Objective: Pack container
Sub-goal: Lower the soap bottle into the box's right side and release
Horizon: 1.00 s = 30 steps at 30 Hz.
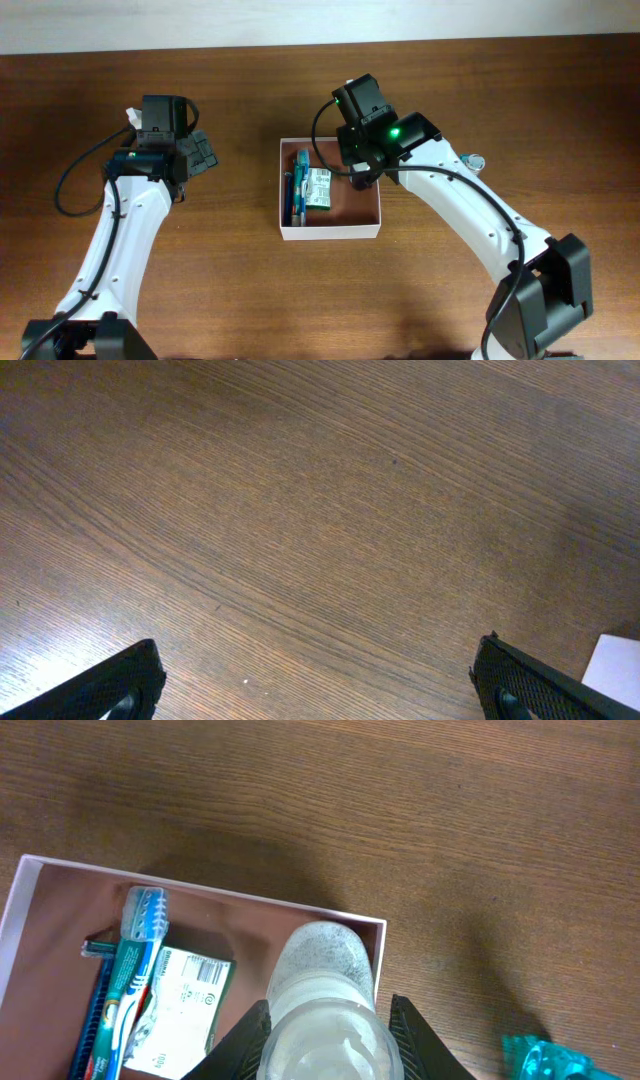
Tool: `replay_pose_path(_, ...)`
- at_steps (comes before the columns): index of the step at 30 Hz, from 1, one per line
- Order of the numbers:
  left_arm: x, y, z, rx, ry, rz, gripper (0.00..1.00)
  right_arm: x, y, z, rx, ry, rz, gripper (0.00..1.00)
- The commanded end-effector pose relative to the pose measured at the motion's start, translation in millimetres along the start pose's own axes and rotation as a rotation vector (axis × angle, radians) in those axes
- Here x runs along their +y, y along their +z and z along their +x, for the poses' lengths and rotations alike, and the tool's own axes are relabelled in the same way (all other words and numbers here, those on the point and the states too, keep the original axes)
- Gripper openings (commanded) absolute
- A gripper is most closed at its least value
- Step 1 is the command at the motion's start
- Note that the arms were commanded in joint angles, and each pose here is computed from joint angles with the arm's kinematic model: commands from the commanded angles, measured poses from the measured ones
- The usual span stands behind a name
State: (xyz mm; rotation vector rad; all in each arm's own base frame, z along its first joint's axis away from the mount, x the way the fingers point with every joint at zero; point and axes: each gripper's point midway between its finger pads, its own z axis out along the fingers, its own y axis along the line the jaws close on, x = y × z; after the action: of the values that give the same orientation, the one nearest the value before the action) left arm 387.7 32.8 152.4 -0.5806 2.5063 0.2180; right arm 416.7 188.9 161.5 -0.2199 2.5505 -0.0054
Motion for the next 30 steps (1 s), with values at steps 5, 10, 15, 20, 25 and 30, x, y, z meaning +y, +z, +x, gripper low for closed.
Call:
replay_pose_path(5, 2.4, -3.7, -5.8, -0.021, -0.006, -0.008, 0.99, -5.0, -9.6, -6.3, -0.037, -0.004, 0.027, 0.29)
replay_pose_path(10, 2.4, -3.7, -5.8, -0.021, -0.006, -0.008, 0.99, -4.9, -9.6, -6.2, -0.037, -0.004, 0.026, 0.29)
replay_pose_path(15, 2.4, -3.7, -5.8, -0.021, -0.006, -0.008, 0.99, -5.3, -8.8, -4.3, -0.029, -0.005, 0.029, 0.29)
replay_pose_path(20, 2.4, -3.7, -5.8, -0.021, -0.006, -0.008, 1.0, -4.7, -3.0, -1.2, -0.014, -0.01, 0.033, 0.3)
replay_pose_path(25, 2.4, -3.7, -5.8, -0.021, -0.006, -0.008, 1.0, -3.7, 6.7, 3.8, 0.009, -0.016, 0.039, 0.3)
replay_pose_path(30, 2.3, -3.7, -5.8, -0.021, -0.006, -0.007, 0.99, -3.8, 10.0, 5.5, 0.017, -0.017, 0.042, 0.3)
